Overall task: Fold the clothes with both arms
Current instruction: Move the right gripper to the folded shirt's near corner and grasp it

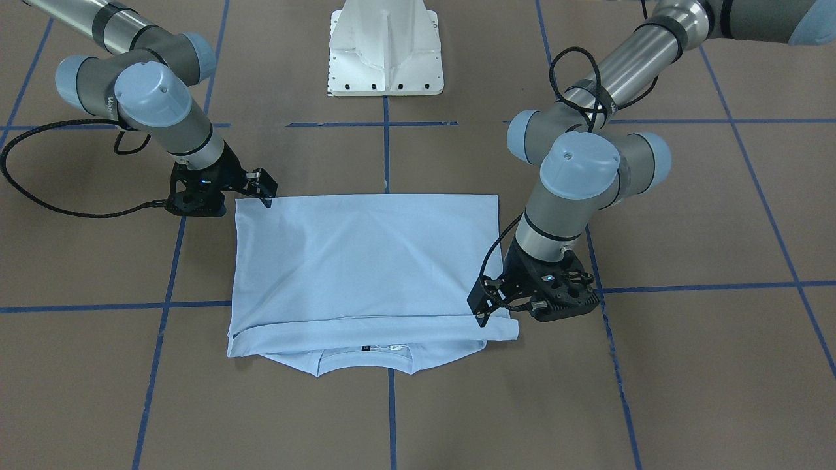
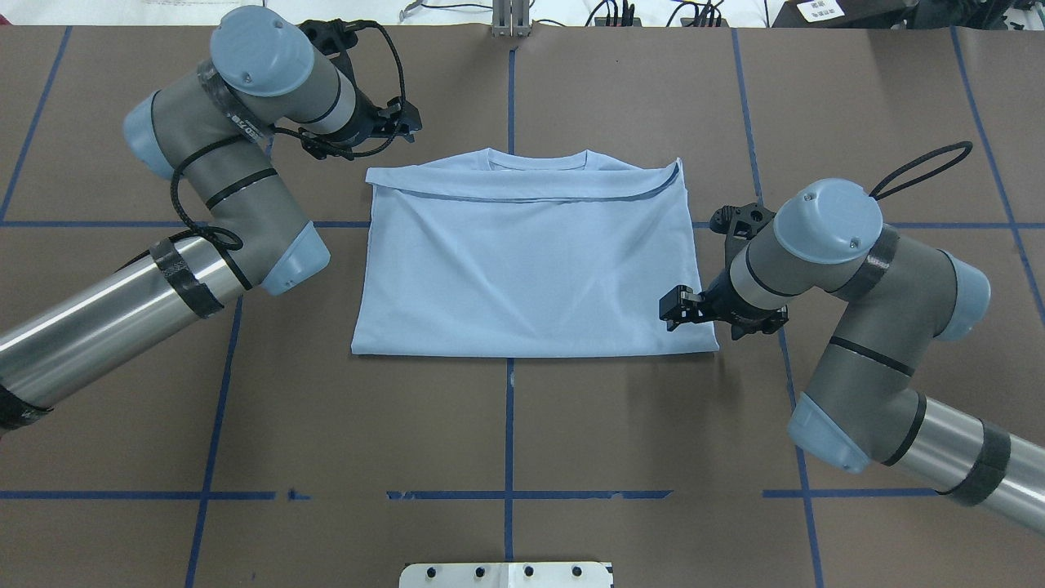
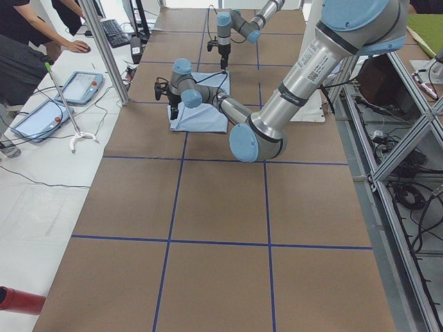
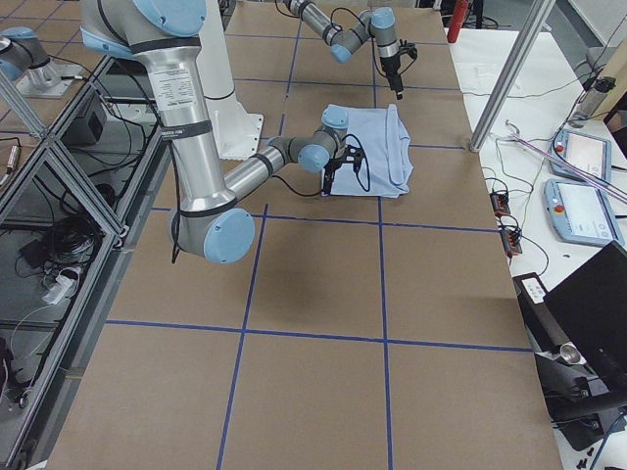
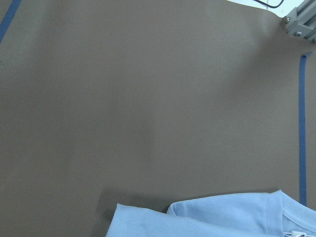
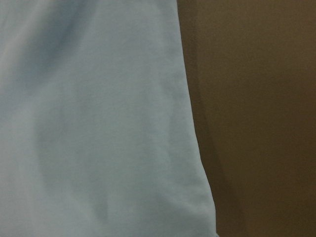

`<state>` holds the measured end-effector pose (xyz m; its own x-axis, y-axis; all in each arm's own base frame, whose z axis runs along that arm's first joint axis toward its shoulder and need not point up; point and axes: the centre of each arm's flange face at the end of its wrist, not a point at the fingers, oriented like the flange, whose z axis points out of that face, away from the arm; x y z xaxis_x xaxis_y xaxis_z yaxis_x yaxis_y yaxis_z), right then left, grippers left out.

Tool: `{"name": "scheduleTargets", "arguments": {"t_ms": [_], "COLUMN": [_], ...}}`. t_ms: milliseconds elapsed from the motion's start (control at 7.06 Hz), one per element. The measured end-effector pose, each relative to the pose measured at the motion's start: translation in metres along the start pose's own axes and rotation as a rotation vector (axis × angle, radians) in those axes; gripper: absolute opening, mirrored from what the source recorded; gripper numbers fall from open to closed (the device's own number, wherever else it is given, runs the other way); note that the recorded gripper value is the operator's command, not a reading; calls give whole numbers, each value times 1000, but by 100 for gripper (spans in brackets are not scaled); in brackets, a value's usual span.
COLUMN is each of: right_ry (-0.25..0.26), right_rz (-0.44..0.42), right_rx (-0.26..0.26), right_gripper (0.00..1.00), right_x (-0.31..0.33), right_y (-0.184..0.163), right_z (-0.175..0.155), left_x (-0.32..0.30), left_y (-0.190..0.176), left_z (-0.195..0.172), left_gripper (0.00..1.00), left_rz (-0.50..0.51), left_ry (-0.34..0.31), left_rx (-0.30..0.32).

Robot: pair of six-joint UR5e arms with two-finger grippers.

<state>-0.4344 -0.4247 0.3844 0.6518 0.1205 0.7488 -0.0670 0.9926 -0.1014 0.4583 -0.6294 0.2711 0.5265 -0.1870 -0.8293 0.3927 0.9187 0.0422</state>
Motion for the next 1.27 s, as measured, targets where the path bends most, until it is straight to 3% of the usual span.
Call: {"name": "scheduleTargets", "arguments": {"t_ms": [425, 567, 708, 850, 1275], "right_ry": [23, 31, 35, 38, 39], "right_rz": [-1, 0, 1, 1, -2], "right_rx": [-10, -13, -15, -17, -20], "right_gripper": [97, 73, 31, 0, 0], "right_x": [3, 6, 7, 8, 14], "right_y": [2, 1, 0, 0, 2], "right_z": [14, 18, 20, 21, 20], "left_x": [1, 2, 3, 4, 6], "left_y": [0, 0, 1, 1, 2], "left_z": [-1, -3, -5, -7, -11], "left_gripper": [100, 100, 100, 100, 100], "left_rz": [1, 2, 3, 5, 7], "left_ry": [3, 6, 10, 13, 21], "left_rx": [1, 2, 3, 4, 6]}}
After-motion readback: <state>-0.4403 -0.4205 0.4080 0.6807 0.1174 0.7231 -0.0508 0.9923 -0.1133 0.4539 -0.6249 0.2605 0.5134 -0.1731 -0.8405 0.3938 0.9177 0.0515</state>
